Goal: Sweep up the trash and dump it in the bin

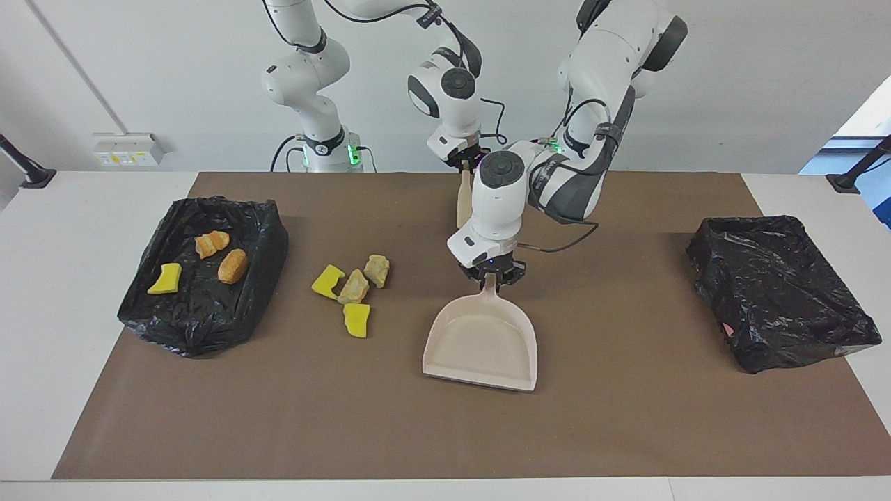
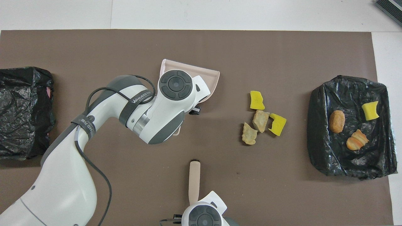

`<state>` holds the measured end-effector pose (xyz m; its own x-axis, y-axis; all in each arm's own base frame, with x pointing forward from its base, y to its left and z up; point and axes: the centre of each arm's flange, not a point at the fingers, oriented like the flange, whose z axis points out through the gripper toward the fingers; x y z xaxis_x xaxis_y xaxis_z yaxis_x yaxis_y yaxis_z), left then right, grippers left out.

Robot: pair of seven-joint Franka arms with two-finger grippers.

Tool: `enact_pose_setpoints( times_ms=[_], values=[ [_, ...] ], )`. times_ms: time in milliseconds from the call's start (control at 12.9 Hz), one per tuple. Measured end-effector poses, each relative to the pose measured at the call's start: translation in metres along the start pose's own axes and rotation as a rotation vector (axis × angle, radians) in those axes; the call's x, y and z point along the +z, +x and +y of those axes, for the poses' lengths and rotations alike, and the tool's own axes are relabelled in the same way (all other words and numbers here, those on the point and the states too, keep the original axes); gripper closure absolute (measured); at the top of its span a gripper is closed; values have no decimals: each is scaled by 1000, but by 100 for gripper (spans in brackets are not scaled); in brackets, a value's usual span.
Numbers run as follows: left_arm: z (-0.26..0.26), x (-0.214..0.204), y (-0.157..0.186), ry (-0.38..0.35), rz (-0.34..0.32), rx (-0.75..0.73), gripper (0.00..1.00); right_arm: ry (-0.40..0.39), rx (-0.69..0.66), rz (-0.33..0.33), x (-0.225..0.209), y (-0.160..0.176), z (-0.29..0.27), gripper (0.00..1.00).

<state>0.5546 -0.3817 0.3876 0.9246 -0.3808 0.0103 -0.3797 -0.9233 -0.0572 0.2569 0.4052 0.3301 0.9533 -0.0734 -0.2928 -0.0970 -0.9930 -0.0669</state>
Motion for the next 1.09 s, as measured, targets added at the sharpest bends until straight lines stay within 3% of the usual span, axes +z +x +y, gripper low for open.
enact_pose_setpoints(
  times_ms=[388,853,1086],
  values=[
    [-28,-21,-7,33,-41,364,68,-59,-23,-65,-42,21,17,74],
    [-40,-18,-5,73,-56,689,68,-183,-94,-80,-97,60,94,74],
    [-45,-15,-6,83,-81,839,68,-262,-79,-39,-117,100,152,74]
  ],
)
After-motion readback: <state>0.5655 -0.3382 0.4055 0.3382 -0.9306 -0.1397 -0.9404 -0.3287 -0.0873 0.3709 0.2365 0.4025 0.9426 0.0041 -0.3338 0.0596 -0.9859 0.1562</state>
